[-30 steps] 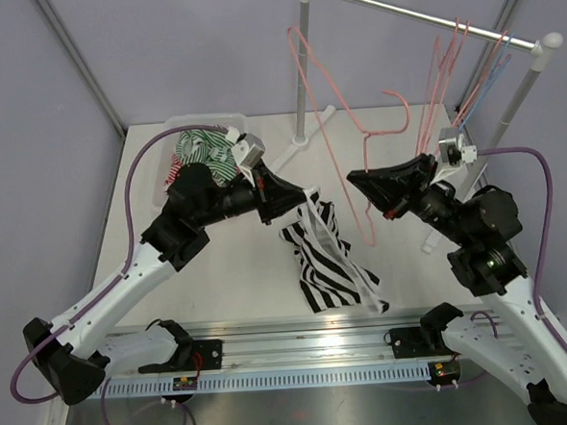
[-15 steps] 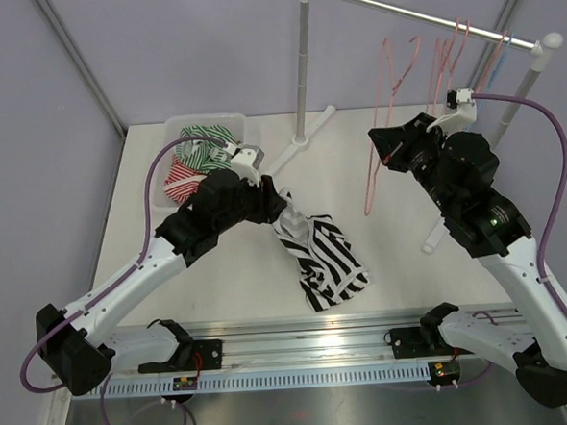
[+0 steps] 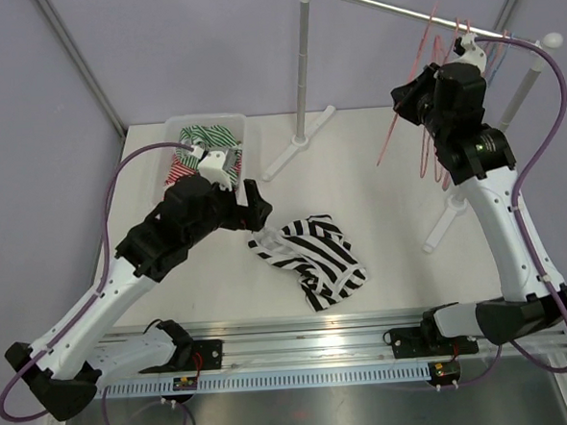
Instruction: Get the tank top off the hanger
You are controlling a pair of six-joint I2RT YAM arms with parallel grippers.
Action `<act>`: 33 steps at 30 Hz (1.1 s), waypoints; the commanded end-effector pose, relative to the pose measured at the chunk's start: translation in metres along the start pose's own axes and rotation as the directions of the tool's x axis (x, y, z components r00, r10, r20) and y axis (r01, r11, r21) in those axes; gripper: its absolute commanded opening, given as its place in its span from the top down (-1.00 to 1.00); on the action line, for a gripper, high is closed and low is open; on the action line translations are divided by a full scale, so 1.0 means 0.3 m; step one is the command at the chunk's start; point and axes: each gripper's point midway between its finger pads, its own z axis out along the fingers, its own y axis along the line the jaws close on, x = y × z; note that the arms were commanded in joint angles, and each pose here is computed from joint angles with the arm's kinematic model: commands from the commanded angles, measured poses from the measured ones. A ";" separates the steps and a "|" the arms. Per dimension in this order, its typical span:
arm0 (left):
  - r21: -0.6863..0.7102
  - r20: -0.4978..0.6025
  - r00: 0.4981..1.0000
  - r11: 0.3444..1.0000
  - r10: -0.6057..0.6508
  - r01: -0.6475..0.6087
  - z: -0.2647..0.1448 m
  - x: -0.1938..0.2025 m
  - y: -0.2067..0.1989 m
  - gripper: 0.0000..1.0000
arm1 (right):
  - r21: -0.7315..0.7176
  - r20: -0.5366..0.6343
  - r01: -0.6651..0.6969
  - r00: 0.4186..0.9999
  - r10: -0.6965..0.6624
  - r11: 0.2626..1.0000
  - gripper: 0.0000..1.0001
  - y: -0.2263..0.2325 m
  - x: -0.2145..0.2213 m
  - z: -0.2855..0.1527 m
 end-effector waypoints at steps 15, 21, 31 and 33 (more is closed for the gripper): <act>-0.040 -0.012 0.998 0.997 0.063 -0.064 -0.075 0.030 0.050 -0.98 | -0.023 -0.067 -0.070 0.995 0.069 0.997 1.00 -0.095 -0.091 0.146; -0.020 -0.015 0.998 0.998 0.057 -0.057 -0.072 0.025 0.034 -0.98 | -0.009 -0.097 -0.090 0.991 0.089 0.996 1.00 -0.154 -0.031 0.138; -0.008 -0.022 0.999 0.999 0.046 -0.046 -0.056 0.038 0.027 -0.98 | -0.015 -0.105 -0.132 0.986 0.130 0.991 0.82 -0.198 0.004 0.139; 0.000 -0.025 0.999 0.999 0.042 -0.042 -0.050 0.041 0.022 -0.98 | -0.039 -0.096 -0.139 0.986 0.135 0.990 0.61 -0.178 -0.010 0.123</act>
